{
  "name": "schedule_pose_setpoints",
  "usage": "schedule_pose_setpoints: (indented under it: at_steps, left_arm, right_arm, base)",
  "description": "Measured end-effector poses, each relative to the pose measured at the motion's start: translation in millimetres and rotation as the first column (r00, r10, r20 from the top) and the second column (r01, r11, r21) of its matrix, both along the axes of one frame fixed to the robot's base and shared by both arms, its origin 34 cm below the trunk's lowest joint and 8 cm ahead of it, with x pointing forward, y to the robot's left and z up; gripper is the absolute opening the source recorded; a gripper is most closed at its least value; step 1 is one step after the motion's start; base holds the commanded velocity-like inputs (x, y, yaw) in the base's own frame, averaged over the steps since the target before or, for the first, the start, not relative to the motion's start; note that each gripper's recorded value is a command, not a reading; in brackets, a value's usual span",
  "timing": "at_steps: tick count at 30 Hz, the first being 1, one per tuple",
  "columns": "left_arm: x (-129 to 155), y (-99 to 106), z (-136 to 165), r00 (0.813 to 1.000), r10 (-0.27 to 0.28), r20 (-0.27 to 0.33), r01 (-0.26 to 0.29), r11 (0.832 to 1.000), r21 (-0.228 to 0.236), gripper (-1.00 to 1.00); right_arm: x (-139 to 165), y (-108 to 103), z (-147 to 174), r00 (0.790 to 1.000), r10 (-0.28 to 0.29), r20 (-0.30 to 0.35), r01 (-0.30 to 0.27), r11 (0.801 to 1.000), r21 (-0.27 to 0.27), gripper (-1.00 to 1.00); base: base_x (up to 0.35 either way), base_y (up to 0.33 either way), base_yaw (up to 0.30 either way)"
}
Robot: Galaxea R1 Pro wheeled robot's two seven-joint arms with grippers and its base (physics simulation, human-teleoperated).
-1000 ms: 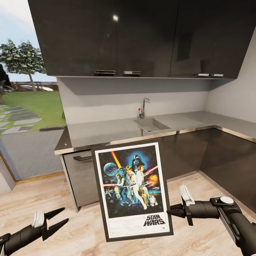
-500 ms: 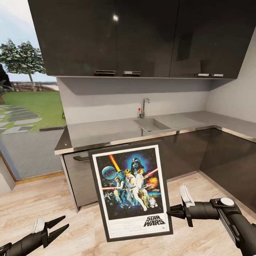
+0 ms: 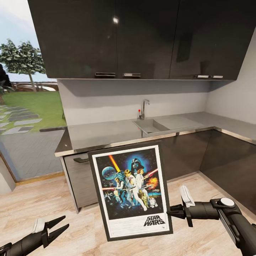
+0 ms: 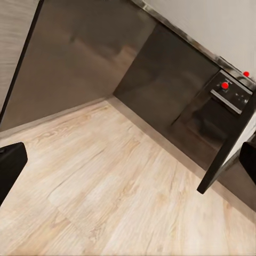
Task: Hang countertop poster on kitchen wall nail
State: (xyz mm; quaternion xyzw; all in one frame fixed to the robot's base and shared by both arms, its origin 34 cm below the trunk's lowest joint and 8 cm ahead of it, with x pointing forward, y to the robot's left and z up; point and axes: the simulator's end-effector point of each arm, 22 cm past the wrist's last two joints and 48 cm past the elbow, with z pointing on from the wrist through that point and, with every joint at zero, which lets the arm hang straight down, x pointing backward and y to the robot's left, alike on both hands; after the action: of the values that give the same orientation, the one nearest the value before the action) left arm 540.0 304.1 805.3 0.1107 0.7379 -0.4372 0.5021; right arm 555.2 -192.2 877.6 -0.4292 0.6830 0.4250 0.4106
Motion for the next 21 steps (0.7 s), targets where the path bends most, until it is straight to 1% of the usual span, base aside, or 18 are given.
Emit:
schedule_pose_setpoints:
  at_steps: [9,12,14,21]
  left_arm:
    - [0.0,-0.4,14.2,1.000,0.000,-0.001,0.000,1.000,-0.001,1.00]
    - [0.0,-0.6,18.9,1.000,0.000,-0.001,0.000,1.000,-0.001,1.00]
    - [-0.1,-0.3,22.0,1.000,0.000,-0.002,0.000,1.000,-0.001,1.00]
    - [-0.3,-0.8,32.5,1.000,-0.001,-0.002,0.001,1.000,-0.001,1.00]
  right_arm:
    - [0.3,-0.1,14.2,1.000,-0.001,-0.001,0.001,1.000,0.000,-1.00]
    - [6.0,-8.0,23.3,0.999,-0.033,0.007,0.033,0.999,0.012,-1.00]
    - [11.2,-16.4,30.9,0.998,-0.065,0.016,0.065,0.998,0.024,-1.00]
    - [11.8,-18.7,42.2,0.997,-0.073,0.017,0.073,0.997,0.028,-1.00]
  base:
    - [0.000,0.000,0.000]
    - [0.000,0.000,0.000]
    - [0.000,0.000,0.000]
    - [0.000,0.000,0.000]
